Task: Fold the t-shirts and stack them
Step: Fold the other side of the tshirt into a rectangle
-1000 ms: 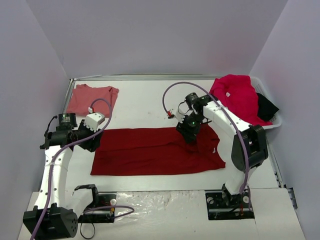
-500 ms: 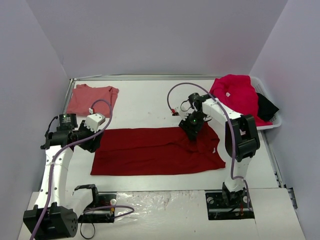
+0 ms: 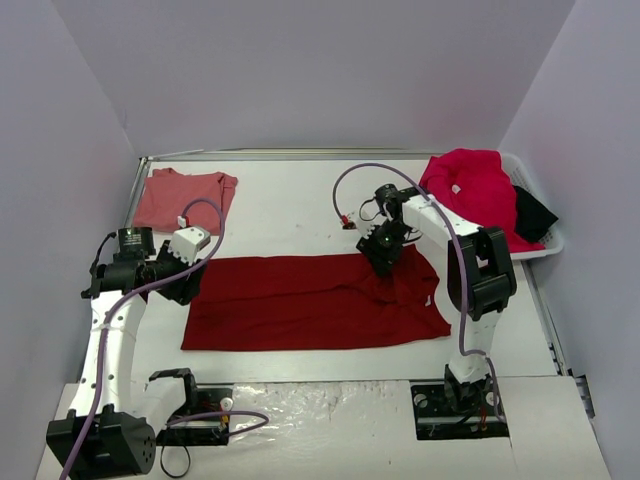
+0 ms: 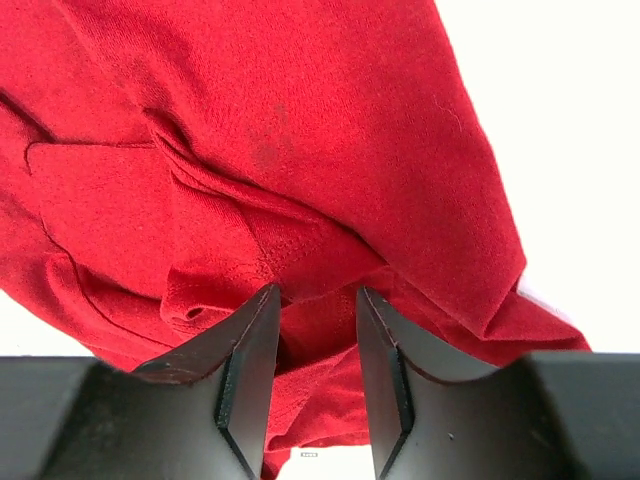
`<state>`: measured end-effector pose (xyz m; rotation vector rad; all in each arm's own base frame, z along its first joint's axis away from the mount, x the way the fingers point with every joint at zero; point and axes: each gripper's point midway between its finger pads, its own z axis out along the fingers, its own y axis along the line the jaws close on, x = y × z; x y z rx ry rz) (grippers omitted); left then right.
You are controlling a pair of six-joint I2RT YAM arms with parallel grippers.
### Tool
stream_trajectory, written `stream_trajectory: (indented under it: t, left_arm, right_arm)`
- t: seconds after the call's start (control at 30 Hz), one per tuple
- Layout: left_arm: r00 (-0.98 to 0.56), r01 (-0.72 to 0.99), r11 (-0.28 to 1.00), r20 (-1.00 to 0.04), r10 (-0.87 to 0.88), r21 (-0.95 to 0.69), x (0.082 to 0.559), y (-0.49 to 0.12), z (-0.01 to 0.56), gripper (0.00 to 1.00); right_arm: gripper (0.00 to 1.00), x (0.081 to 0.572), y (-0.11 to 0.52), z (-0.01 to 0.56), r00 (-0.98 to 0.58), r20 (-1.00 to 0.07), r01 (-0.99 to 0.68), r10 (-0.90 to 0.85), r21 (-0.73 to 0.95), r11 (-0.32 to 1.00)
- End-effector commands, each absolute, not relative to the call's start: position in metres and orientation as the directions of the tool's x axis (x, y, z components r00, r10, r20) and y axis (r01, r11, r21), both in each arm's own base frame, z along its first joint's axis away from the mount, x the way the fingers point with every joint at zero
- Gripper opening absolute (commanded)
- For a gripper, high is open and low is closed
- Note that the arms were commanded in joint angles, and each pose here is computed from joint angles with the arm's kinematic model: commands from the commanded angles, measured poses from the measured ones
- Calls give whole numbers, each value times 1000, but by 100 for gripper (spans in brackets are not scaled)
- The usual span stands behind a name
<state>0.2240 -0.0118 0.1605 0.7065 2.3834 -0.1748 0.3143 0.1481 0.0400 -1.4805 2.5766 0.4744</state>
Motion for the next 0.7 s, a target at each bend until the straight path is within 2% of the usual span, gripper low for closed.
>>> stream_trajectory:
  t: [0.0, 0.13, 0.2, 0.23, 0.27, 0.37, 0.67]
  left_arm:
    - [-644, 533, 844, -617, 453, 63, 225, -11, 163, 51]
    - [-642, 535, 842, -617, 456, 66, 225, -11, 163, 51]
    - [-640, 533, 843, -620, 454, 67, 225, -11, 164, 51]
    - [-640, 532, 844, -620, 454, 68, 225, -10, 164, 51]
    - [-639, 532, 844, -620, 454, 69, 225, -10, 164, 51]
    - [-640, 532, 844, -621, 453, 67, 225, -11, 164, 51]
    - [-637, 535, 842, -621, 456, 69, 225, -11, 164, 51]
  right_arm:
    - [33, 306, 154, 42, -507, -258, -858, -822, 246, 452]
    - [27, 301, 155, 38, -505, -252, -857, -826, 261, 444]
    - [15, 298, 157, 38, -503, -252, -857, -827, 269, 439]
    - [15, 297, 158, 39, -501, -254, -858, -827, 269, 437]
    - [8, 297, 158, 39, -501, -253, -858, -827, 269, 437]
    - [0, 294, 158, 43, -499, -259, -860, -827, 263, 437]
    - [0, 276, 160, 68, -477, -290, -875, -830, 248, 416]
